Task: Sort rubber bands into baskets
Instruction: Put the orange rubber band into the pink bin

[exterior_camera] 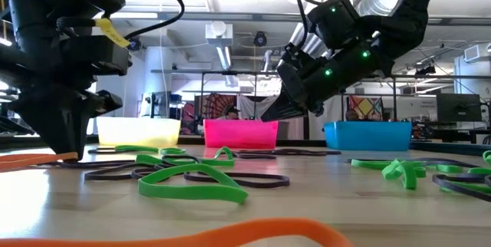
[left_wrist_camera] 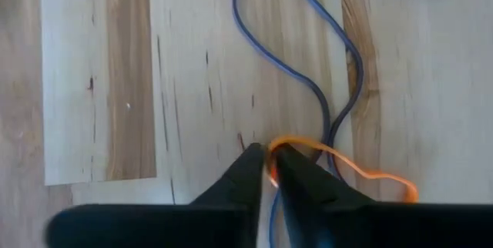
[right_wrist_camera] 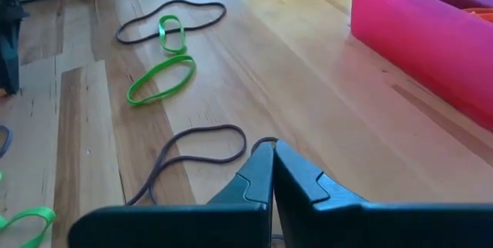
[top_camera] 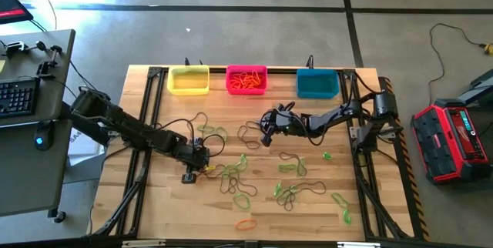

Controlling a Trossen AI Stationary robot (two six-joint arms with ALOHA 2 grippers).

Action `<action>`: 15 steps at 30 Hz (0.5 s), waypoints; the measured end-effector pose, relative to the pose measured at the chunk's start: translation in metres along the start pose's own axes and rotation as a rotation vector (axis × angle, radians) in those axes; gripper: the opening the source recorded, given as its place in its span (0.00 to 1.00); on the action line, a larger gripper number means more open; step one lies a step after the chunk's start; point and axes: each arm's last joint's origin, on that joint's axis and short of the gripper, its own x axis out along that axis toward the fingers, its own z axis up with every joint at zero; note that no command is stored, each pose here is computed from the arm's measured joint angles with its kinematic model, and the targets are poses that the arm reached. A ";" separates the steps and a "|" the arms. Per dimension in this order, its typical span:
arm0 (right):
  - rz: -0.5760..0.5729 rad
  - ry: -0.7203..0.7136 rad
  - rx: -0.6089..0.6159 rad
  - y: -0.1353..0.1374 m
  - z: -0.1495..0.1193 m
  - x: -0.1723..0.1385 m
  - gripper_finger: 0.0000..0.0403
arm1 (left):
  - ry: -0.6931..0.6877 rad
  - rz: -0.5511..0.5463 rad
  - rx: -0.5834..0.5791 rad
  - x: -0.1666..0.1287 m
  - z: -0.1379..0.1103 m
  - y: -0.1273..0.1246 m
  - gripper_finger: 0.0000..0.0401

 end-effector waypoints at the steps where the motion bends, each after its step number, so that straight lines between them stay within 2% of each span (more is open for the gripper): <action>1: 0.000 0.000 0.004 0.000 0.000 0.000 0.00 | -0.002 0.000 -0.001 0.000 0.000 0.000 0.03; 6: 0.000 0.000 0.007 0.000 0.000 0.000 0.00 | -0.022 0.025 -0.026 -0.005 0.000 0.002 0.02; 15: 0.000 0.000 0.007 0.000 0.000 0.000 0.00 | -0.066 0.009 -0.048 -0.021 0.008 0.004 0.00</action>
